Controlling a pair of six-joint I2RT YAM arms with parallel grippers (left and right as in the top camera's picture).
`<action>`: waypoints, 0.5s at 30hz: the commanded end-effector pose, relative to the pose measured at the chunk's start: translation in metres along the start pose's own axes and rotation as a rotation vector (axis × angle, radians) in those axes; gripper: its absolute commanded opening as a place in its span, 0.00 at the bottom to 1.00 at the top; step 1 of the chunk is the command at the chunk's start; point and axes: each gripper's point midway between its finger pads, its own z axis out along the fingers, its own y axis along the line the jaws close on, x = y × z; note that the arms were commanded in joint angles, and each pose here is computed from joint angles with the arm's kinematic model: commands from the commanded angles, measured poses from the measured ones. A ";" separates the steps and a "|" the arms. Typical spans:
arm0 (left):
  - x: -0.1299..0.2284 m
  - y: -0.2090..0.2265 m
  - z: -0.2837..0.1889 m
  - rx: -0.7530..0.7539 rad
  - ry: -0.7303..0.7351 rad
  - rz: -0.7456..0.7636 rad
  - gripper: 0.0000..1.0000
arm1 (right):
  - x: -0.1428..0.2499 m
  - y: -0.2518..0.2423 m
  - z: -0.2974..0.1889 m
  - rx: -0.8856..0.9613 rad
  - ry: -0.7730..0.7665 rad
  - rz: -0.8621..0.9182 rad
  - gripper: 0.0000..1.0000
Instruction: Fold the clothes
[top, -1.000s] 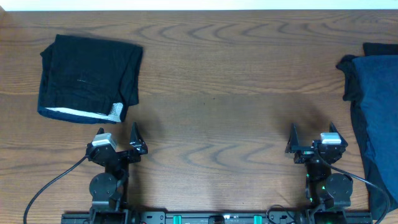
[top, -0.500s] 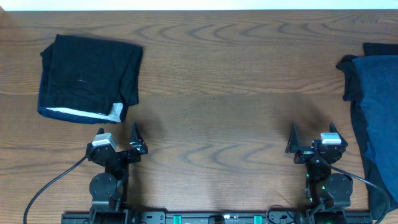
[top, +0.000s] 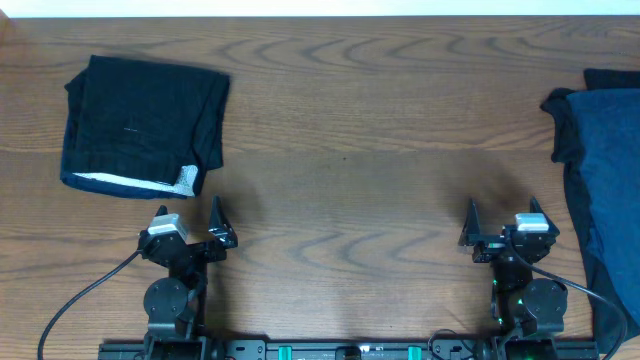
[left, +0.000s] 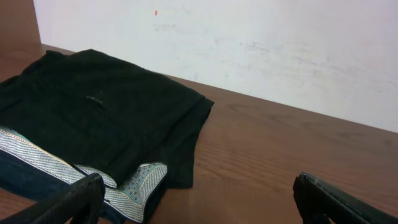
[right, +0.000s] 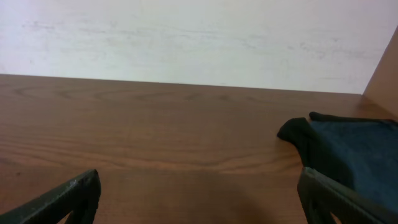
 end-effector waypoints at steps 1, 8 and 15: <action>0.016 0.008 0.001 -0.038 0.044 0.021 0.98 | 0.001 -0.002 0.000 0.011 0.000 -0.011 0.99; 0.016 0.008 0.001 -0.038 0.044 0.021 0.98 | 0.000 -0.002 0.000 0.011 -0.001 -0.011 0.99; 0.016 0.008 0.001 -0.038 0.044 0.021 0.98 | 0.000 -0.008 0.000 0.043 -0.002 -0.011 0.99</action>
